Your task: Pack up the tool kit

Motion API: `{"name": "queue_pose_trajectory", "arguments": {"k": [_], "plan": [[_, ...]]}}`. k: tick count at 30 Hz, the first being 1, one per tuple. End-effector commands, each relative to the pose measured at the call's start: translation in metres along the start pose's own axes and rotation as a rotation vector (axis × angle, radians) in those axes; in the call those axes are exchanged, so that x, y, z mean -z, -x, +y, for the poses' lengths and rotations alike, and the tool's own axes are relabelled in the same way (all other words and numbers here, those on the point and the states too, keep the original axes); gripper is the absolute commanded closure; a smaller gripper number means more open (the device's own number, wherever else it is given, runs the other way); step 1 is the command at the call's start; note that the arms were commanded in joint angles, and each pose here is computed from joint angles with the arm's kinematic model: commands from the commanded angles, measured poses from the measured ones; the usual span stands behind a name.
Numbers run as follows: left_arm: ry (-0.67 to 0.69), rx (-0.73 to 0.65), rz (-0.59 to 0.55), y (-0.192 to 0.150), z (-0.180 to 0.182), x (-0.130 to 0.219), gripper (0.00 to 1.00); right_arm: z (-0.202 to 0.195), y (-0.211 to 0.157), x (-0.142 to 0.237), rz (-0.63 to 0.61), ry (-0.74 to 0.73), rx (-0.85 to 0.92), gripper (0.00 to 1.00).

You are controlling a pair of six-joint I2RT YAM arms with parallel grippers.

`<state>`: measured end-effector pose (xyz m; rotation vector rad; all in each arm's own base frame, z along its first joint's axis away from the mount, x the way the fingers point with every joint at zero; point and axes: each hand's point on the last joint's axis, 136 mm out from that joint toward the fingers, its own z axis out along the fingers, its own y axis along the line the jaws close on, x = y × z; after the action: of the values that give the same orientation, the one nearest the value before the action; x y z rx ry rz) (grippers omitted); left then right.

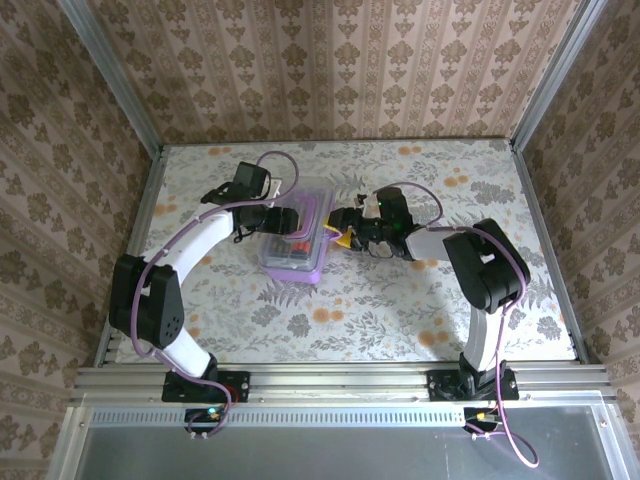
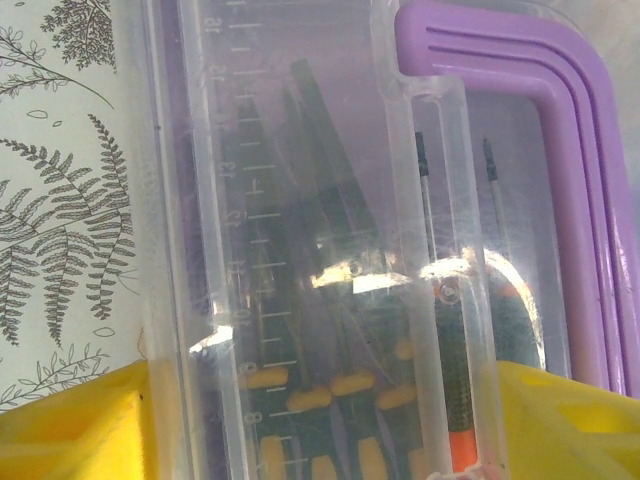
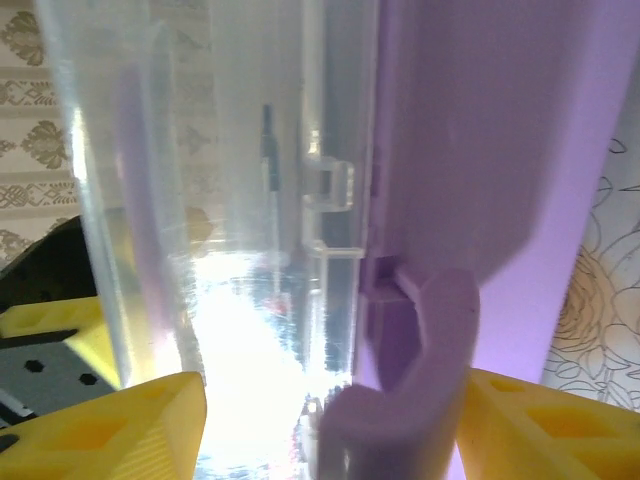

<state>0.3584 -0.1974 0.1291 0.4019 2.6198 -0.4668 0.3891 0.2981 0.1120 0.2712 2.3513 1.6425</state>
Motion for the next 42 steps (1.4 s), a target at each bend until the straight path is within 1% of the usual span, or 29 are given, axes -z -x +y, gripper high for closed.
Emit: {"name": "queue_pose_trajectory", "arguments": {"k": [1,10,15,21,25,29,33,36,42], "plan": [[-0.01,0.1,0.333,-0.089,0.007,-0.037,0.44,0.027,0.008,0.008,-0.036,0.055,0.06,0.33],[-0.01,0.101,0.338,-0.091,0.007,-0.037,0.44,0.024,0.008,0.011,-0.044,0.037,0.055,0.33],[-0.011,0.098,0.335,-0.091,0.006,-0.037,0.44,0.02,0.009,0.014,-0.056,0.022,0.049,0.35],[-0.01,0.102,0.337,-0.093,0.007,-0.038,0.44,0.019,0.014,0.021,-0.09,0.038,0.037,0.38],[-0.011,0.103,0.338,-0.093,0.007,-0.039,0.44,0.016,0.016,0.016,-0.081,0.036,0.033,0.4],[-0.011,0.103,0.338,-0.093,0.007,-0.038,0.44,0.023,0.016,0.016,-0.082,0.058,0.03,0.41],[-0.01,0.1,0.34,-0.094,0.007,-0.038,0.44,0.031,0.014,0.024,-0.093,0.053,0.047,0.42],[-0.012,0.103,0.341,-0.093,0.007,-0.039,0.44,0.032,0.012,0.025,-0.094,0.048,0.05,0.44],[-0.016,0.103,0.335,-0.091,0.005,-0.039,0.44,0.014,0.01,0.018,-0.087,0.007,-0.001,0.6]]}}
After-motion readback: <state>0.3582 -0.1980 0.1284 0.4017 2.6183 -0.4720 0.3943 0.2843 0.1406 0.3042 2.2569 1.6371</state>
